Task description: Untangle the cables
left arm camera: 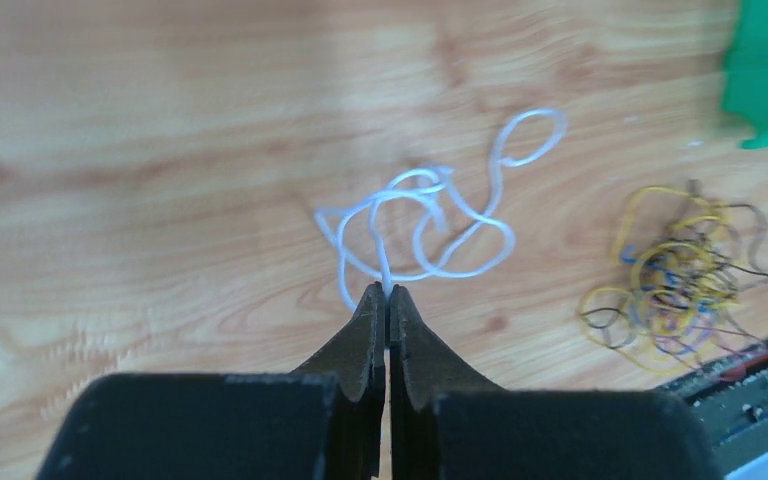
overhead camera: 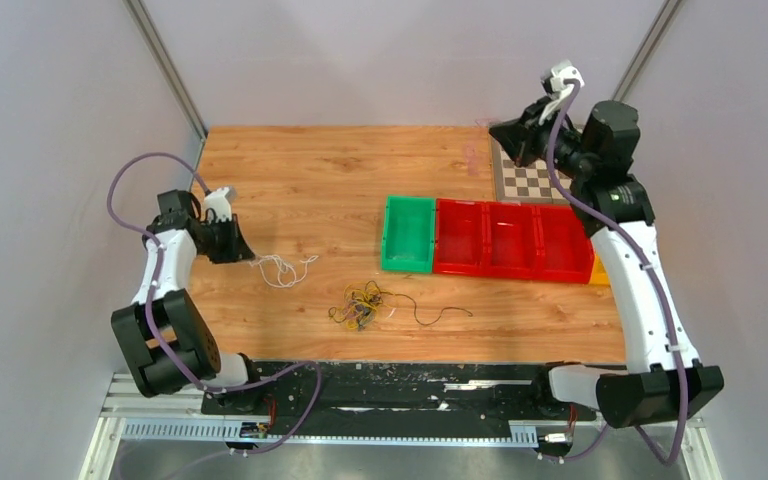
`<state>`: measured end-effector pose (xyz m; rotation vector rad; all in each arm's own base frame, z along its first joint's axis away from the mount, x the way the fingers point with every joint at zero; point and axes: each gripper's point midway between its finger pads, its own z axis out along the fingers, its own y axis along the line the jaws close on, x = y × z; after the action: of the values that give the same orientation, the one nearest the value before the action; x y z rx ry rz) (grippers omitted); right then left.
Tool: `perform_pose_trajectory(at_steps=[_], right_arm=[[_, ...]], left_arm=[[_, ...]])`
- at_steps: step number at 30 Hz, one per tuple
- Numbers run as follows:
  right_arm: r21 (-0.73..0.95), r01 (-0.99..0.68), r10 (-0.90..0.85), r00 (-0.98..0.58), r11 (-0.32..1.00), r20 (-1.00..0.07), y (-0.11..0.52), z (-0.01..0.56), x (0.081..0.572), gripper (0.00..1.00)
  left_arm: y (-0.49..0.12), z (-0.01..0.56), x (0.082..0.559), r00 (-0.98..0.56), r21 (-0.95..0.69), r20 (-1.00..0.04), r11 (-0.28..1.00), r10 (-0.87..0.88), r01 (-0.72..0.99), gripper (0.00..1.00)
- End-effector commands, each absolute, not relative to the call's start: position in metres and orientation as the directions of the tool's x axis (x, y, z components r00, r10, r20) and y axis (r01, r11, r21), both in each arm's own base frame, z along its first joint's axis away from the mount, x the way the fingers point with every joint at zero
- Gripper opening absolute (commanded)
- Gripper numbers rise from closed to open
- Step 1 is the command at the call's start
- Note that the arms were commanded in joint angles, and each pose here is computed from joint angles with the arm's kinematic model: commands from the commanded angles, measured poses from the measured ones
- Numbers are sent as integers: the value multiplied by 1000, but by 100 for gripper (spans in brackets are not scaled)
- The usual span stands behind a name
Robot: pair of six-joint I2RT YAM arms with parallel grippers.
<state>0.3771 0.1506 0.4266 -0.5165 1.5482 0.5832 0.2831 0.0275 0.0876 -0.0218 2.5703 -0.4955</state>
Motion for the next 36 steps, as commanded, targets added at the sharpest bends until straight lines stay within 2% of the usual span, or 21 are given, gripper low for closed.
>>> perform_pose_trajectory(at_steps=[1, 11, 19, 24, 27, 31, 36], right_arm=[[76, -559, -59, -219, 826, -974, 101, 377, 354, 0], [16, -313, -144, -480, 949, -865, -29, 280, 334, 0], [-38, -245, -193, -649, 969, -736, -78, 198, 356, 0], [-84, -228, -221, -681, 970, -698, -97, 161, 366, 0], [-77, -222, -211, -680, 972, -703, -102, 157, 369, 0], [-66, -248, -212, -627, 966, -750, -95, 178, 373, 0], [-84, -235, -219, -635, 968, -741, -100, 177, 374, 0]], left_arm=[[-25, 172, 303, -716, -376, -698, 850, 2, 369, 0], [-95, 281, 314, -536, -348, -844, 735, 26, 582, 0], [-149, 378, 306, -363, -274, -931, 585, 37, 763, 0], [-180, 428, 293, -281, -235, -959, 486, 23, 842, 0], [-194, 462, 282, -229, -212, -973, 425, -12, 880, 0], [-211, 488, 273, -200, -207, -978, 361, -56, 909, 0], [-242, 490, 267, -247, -257, -966, 238, -71, 936, 0]])
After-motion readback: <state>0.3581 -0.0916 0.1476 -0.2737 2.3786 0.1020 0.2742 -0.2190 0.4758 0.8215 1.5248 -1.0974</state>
